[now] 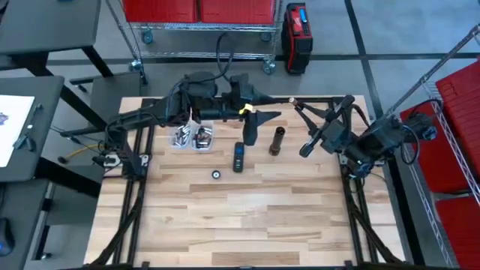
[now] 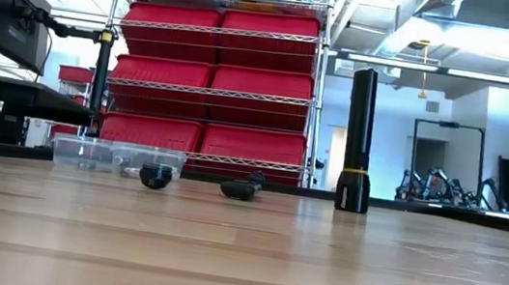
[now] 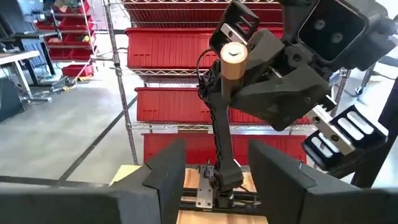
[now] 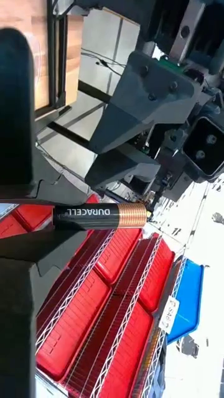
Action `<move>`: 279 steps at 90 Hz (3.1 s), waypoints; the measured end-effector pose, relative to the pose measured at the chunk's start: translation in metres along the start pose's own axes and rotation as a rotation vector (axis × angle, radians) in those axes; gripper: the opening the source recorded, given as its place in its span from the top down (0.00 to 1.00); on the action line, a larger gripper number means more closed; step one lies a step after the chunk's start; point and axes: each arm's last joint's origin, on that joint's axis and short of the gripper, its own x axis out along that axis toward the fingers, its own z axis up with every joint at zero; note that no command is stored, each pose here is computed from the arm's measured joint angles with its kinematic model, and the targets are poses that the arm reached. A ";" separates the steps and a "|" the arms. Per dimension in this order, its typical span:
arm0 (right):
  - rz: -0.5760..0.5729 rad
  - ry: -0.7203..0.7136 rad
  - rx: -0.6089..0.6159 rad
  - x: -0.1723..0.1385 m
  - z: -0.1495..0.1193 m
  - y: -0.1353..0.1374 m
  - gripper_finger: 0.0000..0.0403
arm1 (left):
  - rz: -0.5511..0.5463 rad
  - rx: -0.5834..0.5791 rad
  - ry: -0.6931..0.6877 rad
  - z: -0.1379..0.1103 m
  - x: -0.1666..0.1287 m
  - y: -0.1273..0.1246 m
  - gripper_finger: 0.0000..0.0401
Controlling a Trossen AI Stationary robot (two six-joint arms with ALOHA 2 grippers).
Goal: Insert battery
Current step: Insert the brown battery into the flashlight battery compartment
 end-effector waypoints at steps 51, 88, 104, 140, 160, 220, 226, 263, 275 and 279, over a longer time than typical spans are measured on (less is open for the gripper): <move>-0.020 0.015 0.073 0.005 -0.003 -0.002 0.92 | -0.109 0.056 -0.113 0.019 -0.013 -0.020 0.62; 0.149 -0.033 0.347 -0.001 -0.004 0.010 0.92 | -0.090 0.353 -0.132 0.022 -0.018 -0.019 0.62; 0.215 -0.063 0.402 -0.001 -0.003 0.012 0.92 | -0.093 0.257 -0.149 0.024 -0.018 -0.019 0.62; 0.285 -0.134 0.397 0.014 -0.004 0.019 0.92 | -0.158 0.140 -0.150 0.024 -0.017 -0.021 0.62; 0.314 -0.175 0.403 0.021 -0.004 0.015 0.92 | -0.185 0.132 -0.146 0.017 -0.010 -0.023 0.62; 0.332 -0.198 0.398 0.025 -0.006 0.013 0.92 | -0.190 0.104 -0.166 0.018 -0.007 -0.019 0.76; 0.338 -0.199 0.397 0.025 -0.006 0.013 0.92 | -0.190 0.106 -0.157 0.015 -0.005 -0.020 0.77; 0.340 -0.196 0.391 0.025 -0.006 0.014 0.89 | -0.191 0.096 -0.160 0.016 -0.005 -0.020 0.93; 0.335 -0.201 0.391 0.025 -0.005 0.012 0.75 | -0.188 0.079 -0.185 0.018 -0.006 -0.019 0.93; 0.317 -0.210 0.384 0.024 -0.004 0.010 0.70 | -0.186 0.070 -0.217 0.022 -0.006 -0.019 0.93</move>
